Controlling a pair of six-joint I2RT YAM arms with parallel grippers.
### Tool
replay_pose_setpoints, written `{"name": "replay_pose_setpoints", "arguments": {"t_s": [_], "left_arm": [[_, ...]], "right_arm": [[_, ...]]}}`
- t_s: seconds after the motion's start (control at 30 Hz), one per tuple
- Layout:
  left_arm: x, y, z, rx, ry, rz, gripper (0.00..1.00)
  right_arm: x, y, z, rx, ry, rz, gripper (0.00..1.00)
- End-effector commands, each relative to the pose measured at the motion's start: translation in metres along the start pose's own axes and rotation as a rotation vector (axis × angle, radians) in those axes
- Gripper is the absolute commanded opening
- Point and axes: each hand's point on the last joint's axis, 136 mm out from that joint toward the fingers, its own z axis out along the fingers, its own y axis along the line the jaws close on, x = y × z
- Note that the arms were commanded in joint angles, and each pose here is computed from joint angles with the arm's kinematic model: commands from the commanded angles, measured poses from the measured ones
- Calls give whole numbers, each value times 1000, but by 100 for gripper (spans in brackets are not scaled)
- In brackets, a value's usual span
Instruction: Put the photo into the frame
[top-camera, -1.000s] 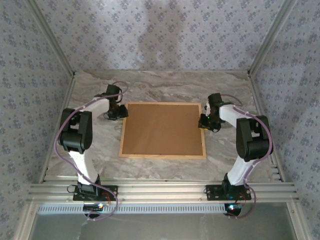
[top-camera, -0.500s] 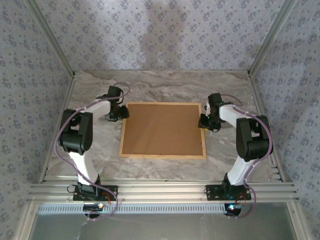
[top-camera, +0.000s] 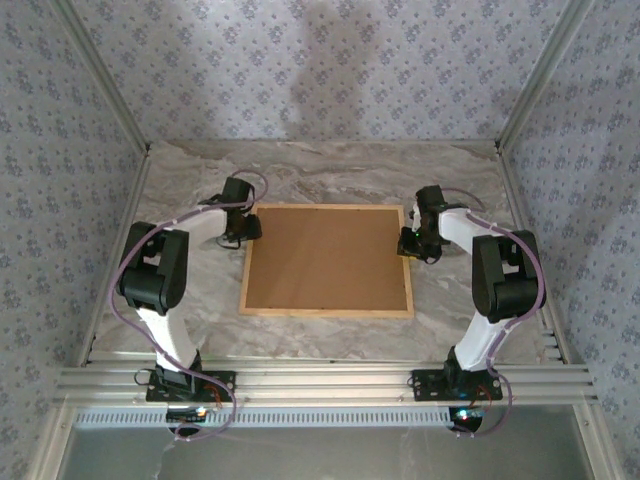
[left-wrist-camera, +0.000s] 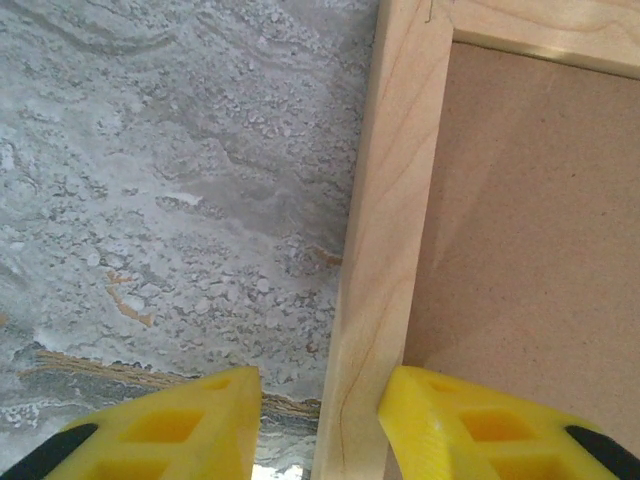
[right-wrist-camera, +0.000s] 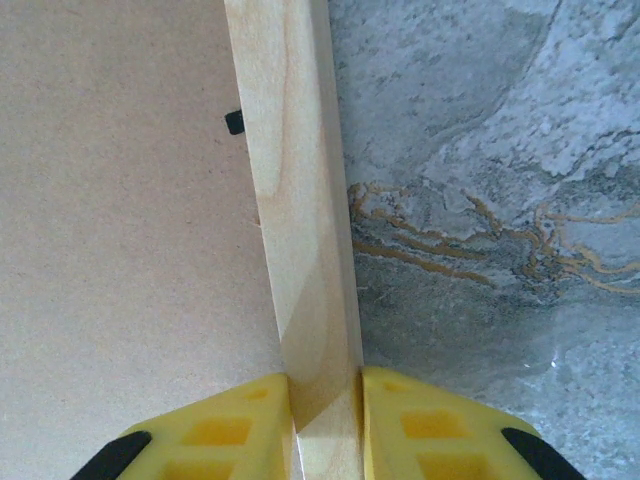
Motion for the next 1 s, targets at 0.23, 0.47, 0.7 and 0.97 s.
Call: {"name": "replay_pose_setpoints", "arguments": {"t_s": [0.23, 0.47, 0.7, 0.97], "left_arm": [[79, -17, 21, 62, 257, 67, 47], [76, -17, 18, 62, 249, 83, 51], [71, -21, 16, 77, 237, 100, 55], [65, -21, 11, 70, 223, 109, 60]], "right_arm": [[6, 6, 8, 4, 33, -28, 24], [8, 6, 10, 8, 38, -32, 24], [9, 6, 11, 10, 43, -36, 24], [9, 6, 12, 12, 48, -37, 24]]}}
